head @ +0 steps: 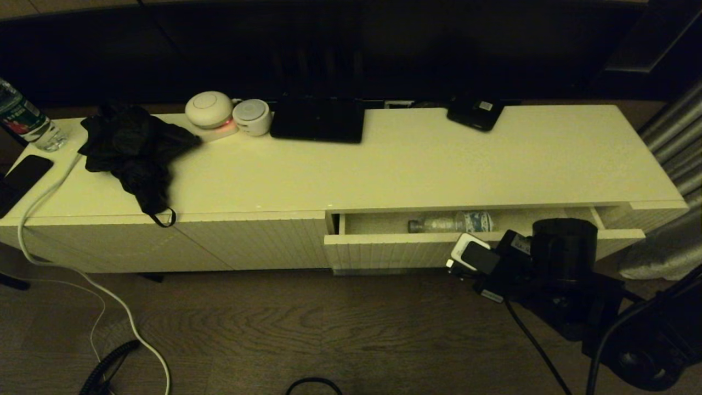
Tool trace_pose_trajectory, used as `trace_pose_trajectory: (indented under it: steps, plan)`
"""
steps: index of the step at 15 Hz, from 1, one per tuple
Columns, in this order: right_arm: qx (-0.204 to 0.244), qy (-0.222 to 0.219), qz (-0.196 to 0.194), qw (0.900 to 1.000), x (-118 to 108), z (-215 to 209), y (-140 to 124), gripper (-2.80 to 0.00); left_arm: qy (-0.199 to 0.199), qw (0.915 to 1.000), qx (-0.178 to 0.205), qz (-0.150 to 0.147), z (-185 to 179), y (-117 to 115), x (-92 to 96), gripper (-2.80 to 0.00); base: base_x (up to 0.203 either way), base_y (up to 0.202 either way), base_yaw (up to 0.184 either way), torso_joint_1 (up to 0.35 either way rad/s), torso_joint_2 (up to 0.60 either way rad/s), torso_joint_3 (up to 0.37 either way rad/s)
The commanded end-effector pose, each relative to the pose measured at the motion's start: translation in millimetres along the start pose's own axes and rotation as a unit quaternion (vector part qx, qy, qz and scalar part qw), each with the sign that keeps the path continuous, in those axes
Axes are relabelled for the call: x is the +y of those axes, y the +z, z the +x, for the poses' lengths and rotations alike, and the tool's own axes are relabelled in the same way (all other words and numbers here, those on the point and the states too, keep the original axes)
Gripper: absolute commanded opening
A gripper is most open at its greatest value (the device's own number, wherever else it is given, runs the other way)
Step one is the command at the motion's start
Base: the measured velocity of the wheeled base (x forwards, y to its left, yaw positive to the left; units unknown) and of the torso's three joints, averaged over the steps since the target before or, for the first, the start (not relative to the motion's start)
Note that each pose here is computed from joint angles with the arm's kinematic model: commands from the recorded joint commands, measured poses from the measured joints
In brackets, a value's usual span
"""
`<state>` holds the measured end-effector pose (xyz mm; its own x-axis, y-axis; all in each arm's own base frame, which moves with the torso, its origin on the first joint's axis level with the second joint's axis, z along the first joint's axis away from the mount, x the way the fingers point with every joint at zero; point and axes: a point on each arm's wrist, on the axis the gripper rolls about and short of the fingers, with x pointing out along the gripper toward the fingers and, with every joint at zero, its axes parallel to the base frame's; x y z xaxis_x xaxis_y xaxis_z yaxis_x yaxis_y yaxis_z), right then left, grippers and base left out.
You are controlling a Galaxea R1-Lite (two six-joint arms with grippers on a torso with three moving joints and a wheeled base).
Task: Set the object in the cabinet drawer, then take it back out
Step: Close the drawer
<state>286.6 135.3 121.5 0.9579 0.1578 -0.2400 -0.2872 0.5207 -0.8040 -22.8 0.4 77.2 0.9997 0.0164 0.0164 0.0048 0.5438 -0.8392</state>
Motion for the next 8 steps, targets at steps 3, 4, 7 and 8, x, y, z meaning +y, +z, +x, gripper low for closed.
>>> trace_pose_trajectory:
  steps: [3, 4, 7, 8]
  plan:
    - [0.002, -0.021, 0.004, 1.000, -2, 21, 4, -2.80, -0.001, 1.0000, -0.001, -0.003, 0, 0, 0.0, -2.80, 0.000, 0.000, 0.000, 0.000, 0.00, 0.000]
    - [0.000, -0.027, 0.006, 1.000, -4, 24, 6, -2.80, -0.001, 1.0000, -0.001, -0.003, 0, 0, 0.0, -2.80, 0.000, 0.000, 0.000, 0.000, 0.00, 0.000]
    - [-0.002, -0.038, 0.010, 0.999, -9, 31, 8, -2.80, -0.001, 1.0000, -0.001, -0.003, 0, 0, 0.0, -2.80, 0.000, 0.000, 0.000, 0.000, 0.00, 0.000]
    - [-0.002, -0.038, 0.010, 0.999, -9, 32, 8, -2.80, -0.001, 1.0000, -0.001, -0.003, 0, 0, 0.0, -2.80, 0.000, 0.000, 0.000, 0.000, 0.00, 0.000]
